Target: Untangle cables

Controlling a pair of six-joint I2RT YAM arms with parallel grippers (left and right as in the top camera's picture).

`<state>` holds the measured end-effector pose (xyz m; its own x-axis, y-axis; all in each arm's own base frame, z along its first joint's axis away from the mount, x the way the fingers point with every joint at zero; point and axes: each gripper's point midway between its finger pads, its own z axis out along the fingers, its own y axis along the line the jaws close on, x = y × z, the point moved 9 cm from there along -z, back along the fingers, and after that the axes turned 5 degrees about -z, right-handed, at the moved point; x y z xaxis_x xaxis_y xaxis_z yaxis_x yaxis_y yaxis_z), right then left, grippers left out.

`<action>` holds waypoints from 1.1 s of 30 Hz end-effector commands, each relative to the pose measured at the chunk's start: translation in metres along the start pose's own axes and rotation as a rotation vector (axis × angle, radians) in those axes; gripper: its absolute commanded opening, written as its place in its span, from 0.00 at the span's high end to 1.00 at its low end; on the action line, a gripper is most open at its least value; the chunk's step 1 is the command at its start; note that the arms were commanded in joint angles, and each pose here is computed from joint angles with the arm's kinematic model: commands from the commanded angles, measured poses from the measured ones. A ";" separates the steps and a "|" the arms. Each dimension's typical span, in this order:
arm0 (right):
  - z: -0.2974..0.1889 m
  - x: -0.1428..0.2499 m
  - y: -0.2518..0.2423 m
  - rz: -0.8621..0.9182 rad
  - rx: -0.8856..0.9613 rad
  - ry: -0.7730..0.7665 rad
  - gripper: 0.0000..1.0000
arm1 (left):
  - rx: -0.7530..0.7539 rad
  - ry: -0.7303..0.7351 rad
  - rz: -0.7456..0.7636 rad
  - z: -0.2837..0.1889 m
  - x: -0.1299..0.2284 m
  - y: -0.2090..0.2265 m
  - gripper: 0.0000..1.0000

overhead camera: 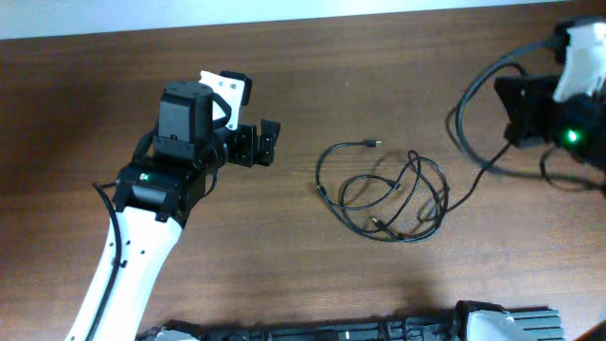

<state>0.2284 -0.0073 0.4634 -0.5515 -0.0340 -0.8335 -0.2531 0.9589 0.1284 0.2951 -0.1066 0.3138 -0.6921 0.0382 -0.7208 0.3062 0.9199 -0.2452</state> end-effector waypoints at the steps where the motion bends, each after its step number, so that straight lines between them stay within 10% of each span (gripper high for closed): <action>1: -0.002 -0.005 -0.009 -0.023 0.100 -0.024 0.96 | 0.013 -0.004 0.001 -0.004 -0.001 -0.001 0.01; 15: -0.052 -0.004 -0.093 0.035 1.294 0.101 0.96 | 0.005 0.037 -0.007 -0.004 0.005 0.000 0.01; 20: -0.079 0.026 -0.166 0.316 1.529 0.183 0.96 | 0.005 0.037 -0.007 -0.004 0.005 0.000 0.01; 33: -0.077 0.188 -0.330 1.282 0.969 0.184 0.96 | 0.005 0.037 -0.007 -0.004 0.005 0.000 0.01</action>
<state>0.1418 -0.3406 0.3331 -0.1299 0.8605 -0.4925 0.9748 0.2017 0.0953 0.2900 -0.1054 0.3082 -0.7259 0.0488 -0.6861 0.2969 0.9220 -0.2485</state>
